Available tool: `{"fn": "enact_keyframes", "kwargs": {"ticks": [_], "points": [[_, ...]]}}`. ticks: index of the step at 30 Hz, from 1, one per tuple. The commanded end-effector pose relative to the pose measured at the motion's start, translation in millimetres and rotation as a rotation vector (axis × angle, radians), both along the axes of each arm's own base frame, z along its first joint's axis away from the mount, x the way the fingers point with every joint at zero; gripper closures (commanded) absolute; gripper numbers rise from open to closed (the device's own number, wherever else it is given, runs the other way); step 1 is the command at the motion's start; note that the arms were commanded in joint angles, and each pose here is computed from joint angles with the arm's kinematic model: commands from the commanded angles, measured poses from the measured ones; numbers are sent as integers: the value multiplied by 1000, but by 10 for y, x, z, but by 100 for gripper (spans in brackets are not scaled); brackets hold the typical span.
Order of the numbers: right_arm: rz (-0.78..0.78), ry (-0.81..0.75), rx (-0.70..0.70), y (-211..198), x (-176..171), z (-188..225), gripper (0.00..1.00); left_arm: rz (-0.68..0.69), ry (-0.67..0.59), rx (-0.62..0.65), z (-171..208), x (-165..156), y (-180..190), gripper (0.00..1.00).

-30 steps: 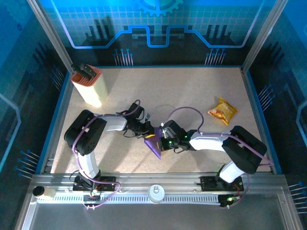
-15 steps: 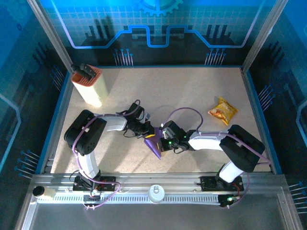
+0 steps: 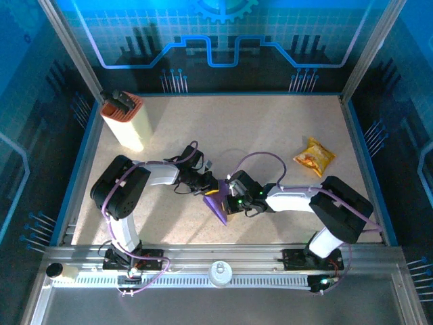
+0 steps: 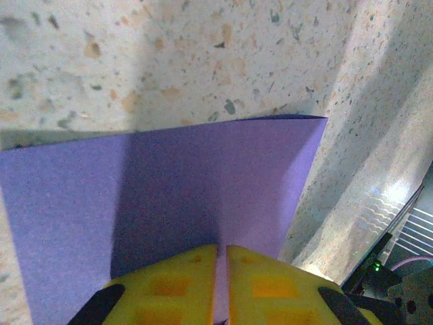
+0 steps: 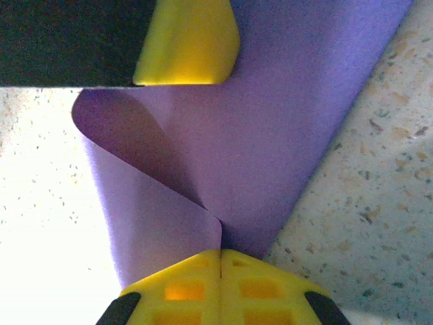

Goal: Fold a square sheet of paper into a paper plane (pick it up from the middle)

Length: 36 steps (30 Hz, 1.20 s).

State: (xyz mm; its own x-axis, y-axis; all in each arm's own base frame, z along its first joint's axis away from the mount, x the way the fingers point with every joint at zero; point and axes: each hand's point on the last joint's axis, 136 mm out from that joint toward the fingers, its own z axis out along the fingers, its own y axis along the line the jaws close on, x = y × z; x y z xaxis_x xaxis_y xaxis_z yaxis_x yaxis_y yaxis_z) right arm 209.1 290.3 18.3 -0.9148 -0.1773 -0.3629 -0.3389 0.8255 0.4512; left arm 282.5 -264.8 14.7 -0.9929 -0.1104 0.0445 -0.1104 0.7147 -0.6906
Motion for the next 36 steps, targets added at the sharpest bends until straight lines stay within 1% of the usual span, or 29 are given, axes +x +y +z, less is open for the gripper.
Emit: {"fn": "enact_keyframes", "kwargs": {"ticks": [1,23,36], "points": [[12,-37,31,74,67,202,99,6,33,28,-3,-64,21,86],[-4,9,-22,34,29,-11,99,2,22,23,52,-49,6,86],[3,-11,-25,33,18,107,99,0,20,25,55,-49,4,86]]}}
